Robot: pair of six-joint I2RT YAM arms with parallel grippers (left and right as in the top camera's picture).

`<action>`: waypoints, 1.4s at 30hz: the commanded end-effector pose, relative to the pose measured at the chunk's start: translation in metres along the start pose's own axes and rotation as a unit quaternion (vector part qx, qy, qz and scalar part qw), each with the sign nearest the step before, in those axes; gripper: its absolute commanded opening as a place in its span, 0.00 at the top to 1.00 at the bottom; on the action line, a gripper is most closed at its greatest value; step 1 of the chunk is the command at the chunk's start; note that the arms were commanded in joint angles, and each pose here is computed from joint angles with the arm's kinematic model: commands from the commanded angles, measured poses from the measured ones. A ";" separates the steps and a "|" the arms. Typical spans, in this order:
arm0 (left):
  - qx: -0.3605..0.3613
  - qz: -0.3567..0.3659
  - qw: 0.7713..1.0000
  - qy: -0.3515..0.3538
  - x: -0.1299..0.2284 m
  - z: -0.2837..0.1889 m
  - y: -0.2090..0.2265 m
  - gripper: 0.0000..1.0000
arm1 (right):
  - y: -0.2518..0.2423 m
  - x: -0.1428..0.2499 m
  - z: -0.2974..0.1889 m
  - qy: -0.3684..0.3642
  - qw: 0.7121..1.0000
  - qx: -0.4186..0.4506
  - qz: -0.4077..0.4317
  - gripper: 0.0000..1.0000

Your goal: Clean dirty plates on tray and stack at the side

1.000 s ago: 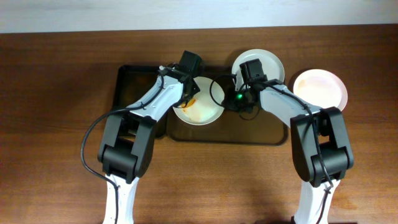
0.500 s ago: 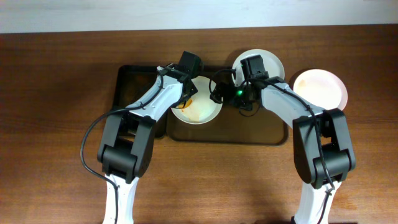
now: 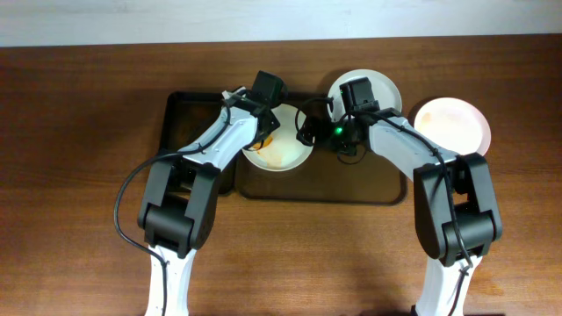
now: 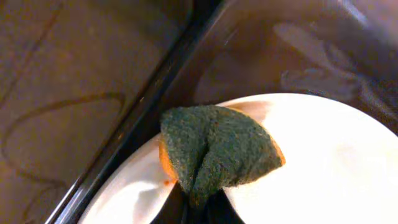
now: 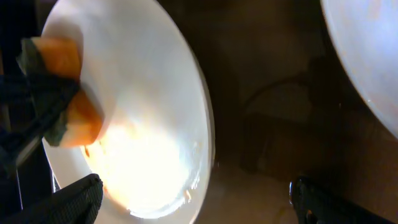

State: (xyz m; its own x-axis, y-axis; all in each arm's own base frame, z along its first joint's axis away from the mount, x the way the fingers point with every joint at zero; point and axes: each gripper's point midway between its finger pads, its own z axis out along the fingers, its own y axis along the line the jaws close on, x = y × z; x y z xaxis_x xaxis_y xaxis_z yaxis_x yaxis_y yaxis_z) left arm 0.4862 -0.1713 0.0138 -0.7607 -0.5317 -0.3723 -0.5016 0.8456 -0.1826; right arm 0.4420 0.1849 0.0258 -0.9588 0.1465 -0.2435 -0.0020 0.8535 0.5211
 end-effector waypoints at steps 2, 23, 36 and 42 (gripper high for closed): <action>-0.009 0.005 1.000 0.007 0.005 0.013 0.007 1.00 | -0.032 0.021 0.016 0.028 0.998 0.046 0.022 0.02; -0.004 0.059 0.998 0.008 0.011 0.011 0.001 1.00 | -0.032 0.021 0.016 0.028 0.998 0.046 0.022 0.01; 0.070 0.233 0.969 0.048 0.025 -0.008 -0.022 1.00 | -0.032 0.021 0.017 0.028 0.998 0.046 0.022 0.02; 0.078 0.261 0.961 0.042 0.012 -0.055 -0.018 1.00 | -0.031 0.019 0.017 0.025 0.998 0.045 0.020 0.02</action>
State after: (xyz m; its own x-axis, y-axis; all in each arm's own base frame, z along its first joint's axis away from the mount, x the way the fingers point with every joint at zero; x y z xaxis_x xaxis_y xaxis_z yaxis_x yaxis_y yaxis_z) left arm 0.4660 -0.1952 0.0254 -0.9387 -0.0600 -0.3394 -0.0263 0.9943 -0.1029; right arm 0.4422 0.1848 0.0259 -0.9585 0.1469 -0.2442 -0.0020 0.8534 0.5213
